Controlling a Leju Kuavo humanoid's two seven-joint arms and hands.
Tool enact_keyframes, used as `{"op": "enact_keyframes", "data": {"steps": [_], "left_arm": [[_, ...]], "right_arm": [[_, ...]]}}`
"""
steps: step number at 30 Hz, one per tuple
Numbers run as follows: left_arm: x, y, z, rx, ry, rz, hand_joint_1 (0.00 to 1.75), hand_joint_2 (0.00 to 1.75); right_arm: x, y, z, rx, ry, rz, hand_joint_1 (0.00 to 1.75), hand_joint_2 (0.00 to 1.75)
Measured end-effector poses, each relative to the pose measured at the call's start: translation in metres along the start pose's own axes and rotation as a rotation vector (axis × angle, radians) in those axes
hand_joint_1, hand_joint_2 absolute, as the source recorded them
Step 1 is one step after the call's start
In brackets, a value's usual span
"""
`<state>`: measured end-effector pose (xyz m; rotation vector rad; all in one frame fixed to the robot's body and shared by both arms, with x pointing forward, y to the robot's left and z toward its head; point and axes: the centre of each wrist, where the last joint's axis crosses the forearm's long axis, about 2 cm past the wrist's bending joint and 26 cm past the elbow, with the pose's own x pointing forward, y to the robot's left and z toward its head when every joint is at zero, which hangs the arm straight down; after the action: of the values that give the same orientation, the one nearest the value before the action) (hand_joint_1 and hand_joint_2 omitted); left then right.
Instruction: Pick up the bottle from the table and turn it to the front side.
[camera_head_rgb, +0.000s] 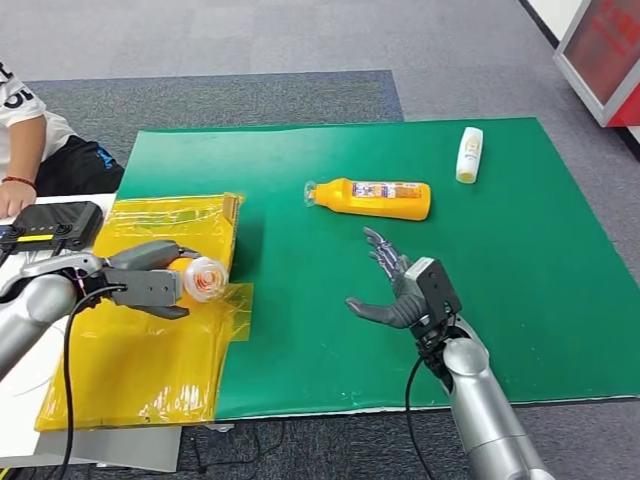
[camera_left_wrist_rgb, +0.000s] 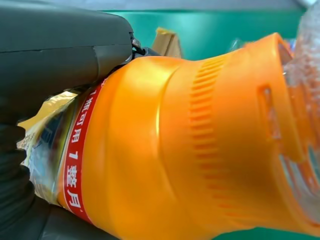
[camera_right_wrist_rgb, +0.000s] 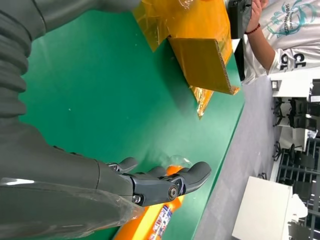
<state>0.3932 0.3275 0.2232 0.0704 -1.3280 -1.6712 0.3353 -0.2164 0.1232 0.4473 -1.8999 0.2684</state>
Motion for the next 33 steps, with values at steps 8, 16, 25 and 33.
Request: {"op": "enact_keyframes", "data": {"steps": [8, 16, 25, 33], "left_arm": [[-0.005, 0.018, -0.008, -0.127, 0.026, 0.001, 1.75, 1.75], [-0.018, -0.007, -0.018, -0.105, 0.006, 0.072, 1.75, 1.75], [-0.017, -0.022, -0.040, -0.086, 0.009, 0.087, 1.75, 1.75], [-0.005, -0.021, -0.067, -0.099, 0.016, 0.071, 1.75, 1.75]], "right_arm": [[0.002, 0.010, -0.017, 0.049, -0.010, -0.003, 0.00, 1.75], [0.000, 0.024, -0.022, 0.073, -0.020, -0.026, 0.00, 1.75], [0.005, 0.036, -0.019, 0.080, -0.051, -0.041, 0.00, 1.75], [0.015, 0.041, -0.011, 0.078, -0.087, -0.035, 0.00, 1.75]]}}
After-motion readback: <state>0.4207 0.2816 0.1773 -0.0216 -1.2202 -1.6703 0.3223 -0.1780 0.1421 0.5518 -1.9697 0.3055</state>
